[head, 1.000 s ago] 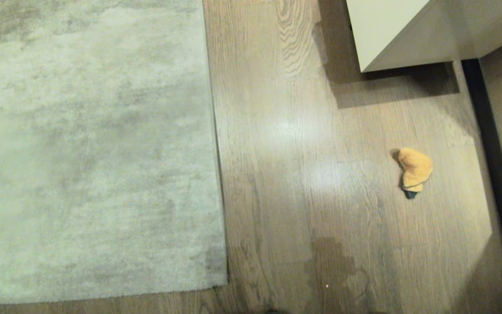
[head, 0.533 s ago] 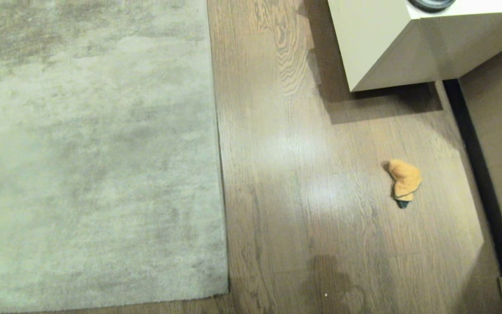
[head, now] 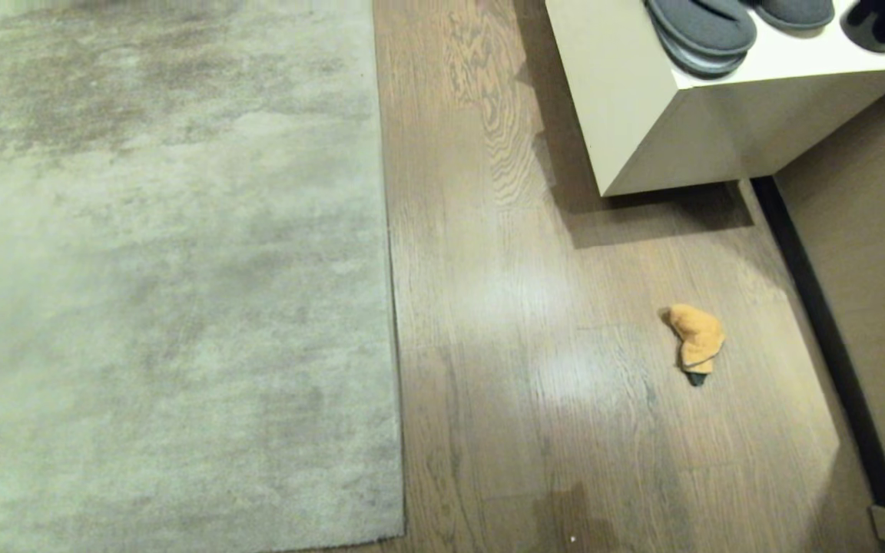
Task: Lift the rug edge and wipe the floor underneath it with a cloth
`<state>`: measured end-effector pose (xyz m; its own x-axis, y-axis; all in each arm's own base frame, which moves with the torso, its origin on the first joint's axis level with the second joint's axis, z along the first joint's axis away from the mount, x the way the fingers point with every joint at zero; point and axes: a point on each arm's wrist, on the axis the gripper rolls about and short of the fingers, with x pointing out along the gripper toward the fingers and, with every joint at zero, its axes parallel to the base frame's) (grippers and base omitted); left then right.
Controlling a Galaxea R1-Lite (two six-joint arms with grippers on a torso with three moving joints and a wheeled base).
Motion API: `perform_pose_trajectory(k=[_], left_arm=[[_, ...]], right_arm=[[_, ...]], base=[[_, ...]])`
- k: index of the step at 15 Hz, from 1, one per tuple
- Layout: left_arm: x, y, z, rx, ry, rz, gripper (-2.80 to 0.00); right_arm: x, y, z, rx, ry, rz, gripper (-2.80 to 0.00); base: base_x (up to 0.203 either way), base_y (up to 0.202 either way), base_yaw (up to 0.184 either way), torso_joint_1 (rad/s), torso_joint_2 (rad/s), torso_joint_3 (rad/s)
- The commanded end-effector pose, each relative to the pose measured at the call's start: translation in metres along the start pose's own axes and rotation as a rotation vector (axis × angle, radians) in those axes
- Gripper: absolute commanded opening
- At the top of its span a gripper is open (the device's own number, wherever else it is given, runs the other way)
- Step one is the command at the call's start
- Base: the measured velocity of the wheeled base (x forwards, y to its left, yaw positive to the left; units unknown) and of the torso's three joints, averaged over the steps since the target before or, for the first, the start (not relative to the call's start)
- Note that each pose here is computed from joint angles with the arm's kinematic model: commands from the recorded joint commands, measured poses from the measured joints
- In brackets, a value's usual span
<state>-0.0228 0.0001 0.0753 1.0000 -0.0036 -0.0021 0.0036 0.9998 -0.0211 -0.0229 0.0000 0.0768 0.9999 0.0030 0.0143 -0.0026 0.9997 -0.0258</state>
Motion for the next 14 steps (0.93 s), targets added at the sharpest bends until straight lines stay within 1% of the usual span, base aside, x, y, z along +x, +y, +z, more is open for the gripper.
perform_pose_trajectory(k=[1,14], left_arm=[[0.0001,0.0,0.0,0.0,0.001,-0.001,-2.8],[0.0001,0.0,0.0,0.0,0.001,0.0,-2.8]], right_arm=[[0.0001,0.0,0.0001,0.0,0.0,0.0,-2.8],[0.0001,0.0,0.0001,0.0,0.0,0.0,-2.8]], base=[[0.0,0.0,0.0,0.004,0.0,0.203],[0.0,0.0,0.0,0.003,0.0,0.201]])
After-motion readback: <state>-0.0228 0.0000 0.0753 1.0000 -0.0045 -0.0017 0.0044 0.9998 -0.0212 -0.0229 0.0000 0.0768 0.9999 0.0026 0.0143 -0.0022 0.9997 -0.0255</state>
